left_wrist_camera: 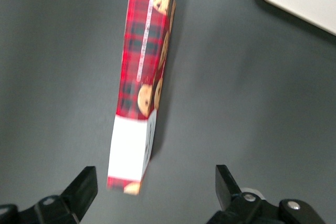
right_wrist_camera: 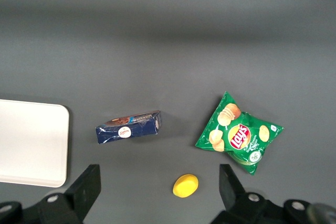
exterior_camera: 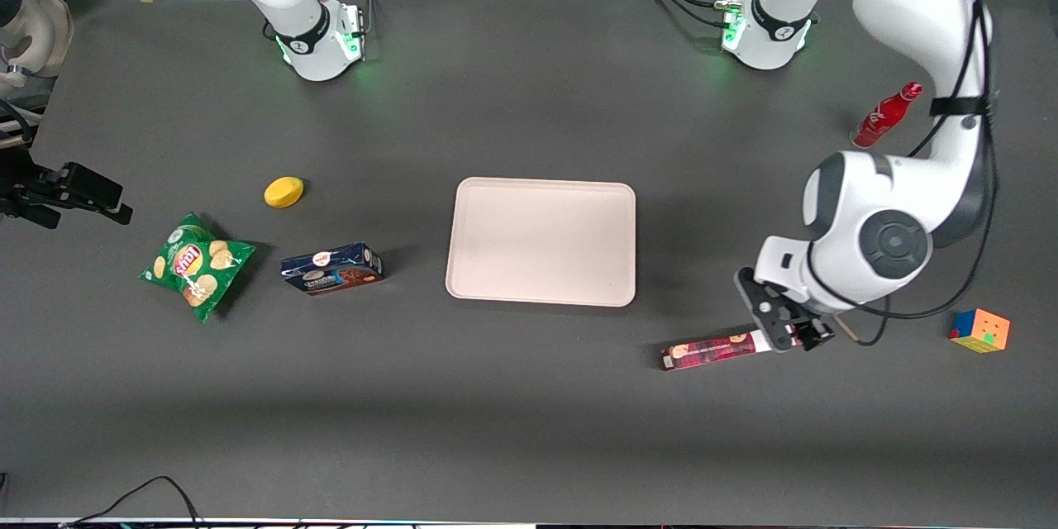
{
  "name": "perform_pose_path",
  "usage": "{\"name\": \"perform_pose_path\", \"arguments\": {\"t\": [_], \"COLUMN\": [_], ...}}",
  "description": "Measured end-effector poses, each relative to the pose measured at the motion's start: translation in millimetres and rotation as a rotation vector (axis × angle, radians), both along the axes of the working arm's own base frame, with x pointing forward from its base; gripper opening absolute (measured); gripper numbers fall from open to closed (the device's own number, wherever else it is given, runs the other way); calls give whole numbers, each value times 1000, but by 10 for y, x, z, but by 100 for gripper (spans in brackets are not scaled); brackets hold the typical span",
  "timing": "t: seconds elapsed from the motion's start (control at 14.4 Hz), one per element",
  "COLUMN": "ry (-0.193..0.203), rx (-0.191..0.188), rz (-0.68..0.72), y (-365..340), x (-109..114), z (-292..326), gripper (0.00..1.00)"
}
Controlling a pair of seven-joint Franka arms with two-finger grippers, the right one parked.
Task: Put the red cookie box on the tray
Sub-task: 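Move the left gripper down over the red plaid cookie box, then close the left gripper on the cookie box's end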
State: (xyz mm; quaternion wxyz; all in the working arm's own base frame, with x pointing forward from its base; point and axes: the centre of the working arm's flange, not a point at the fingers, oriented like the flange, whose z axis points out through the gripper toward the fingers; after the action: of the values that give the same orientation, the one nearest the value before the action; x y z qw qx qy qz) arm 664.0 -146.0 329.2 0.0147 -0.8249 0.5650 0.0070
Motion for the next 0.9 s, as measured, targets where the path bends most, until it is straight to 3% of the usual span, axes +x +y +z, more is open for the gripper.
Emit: {"name": "perform_pose_path", "arguments": {"t": [0.21, 0.9], "ry": [3, -33], "rx": [-23, -28], "rz": [-7, -46], "y": [-182, -371], "x": [84, 287], "z": [-241, -789], "gripper": [100, 100]}}
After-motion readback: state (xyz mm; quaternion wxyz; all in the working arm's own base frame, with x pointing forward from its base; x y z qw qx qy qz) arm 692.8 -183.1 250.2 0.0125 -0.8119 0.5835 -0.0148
